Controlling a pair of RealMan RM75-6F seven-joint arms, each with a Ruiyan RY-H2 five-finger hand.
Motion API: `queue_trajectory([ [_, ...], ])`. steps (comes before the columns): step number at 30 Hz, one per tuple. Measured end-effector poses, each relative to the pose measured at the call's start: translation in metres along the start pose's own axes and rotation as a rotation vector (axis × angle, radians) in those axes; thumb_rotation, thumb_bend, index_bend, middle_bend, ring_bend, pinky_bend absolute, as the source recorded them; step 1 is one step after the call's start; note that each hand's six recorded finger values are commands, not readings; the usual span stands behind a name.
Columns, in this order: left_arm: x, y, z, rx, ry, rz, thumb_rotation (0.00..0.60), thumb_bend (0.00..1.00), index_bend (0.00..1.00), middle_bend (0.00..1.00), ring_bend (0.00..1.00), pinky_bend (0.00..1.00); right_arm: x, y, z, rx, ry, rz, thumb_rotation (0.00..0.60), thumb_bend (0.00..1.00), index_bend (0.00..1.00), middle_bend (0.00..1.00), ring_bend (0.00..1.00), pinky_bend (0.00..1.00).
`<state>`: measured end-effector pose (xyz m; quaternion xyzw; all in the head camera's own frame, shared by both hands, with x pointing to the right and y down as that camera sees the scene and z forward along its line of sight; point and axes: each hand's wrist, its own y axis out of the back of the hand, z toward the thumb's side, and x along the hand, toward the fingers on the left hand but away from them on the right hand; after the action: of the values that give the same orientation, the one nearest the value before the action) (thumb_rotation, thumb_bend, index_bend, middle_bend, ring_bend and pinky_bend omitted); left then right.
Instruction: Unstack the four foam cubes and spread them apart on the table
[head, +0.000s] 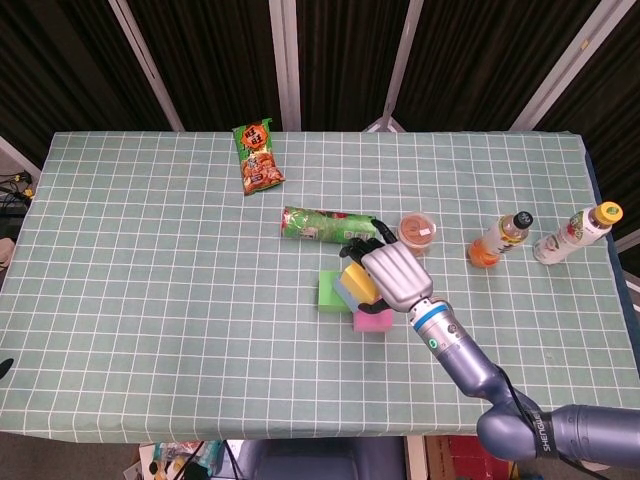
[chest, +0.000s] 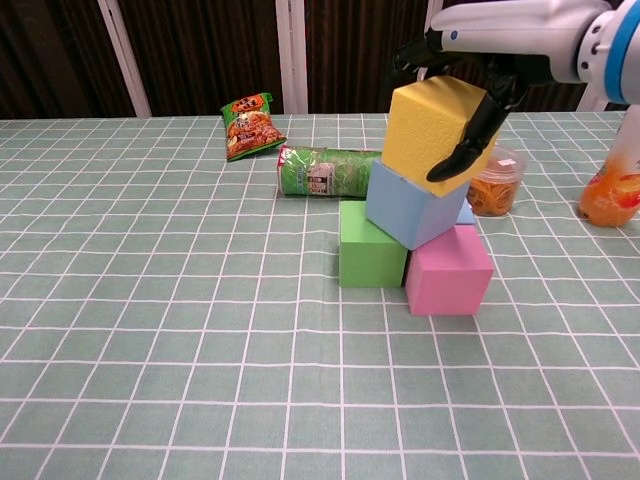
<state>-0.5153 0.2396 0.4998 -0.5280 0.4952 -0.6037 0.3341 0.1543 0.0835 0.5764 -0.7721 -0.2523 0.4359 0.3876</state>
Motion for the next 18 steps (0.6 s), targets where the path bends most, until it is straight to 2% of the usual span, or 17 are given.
queue_trajectory([
  [8,0.000,0.000,0.000,0.000,-0.001,-0.002,0.600,0.14,0.21,0.00,0.00,0.00,0.002,0.001,-0.003,0.010,0.005,0.001,0.600,0.23,0.33,0.32,0.60,0.14],
  [18,0.000,0.000,0.000,0.000,0.001,-0.003,0.600,0.14,0.21,0.00,0.00,0.00,0.002,0.017,0.006,0.001,0.037,-0.039,0.600,0.23,0.35,0.32,0.61,0.15],
])
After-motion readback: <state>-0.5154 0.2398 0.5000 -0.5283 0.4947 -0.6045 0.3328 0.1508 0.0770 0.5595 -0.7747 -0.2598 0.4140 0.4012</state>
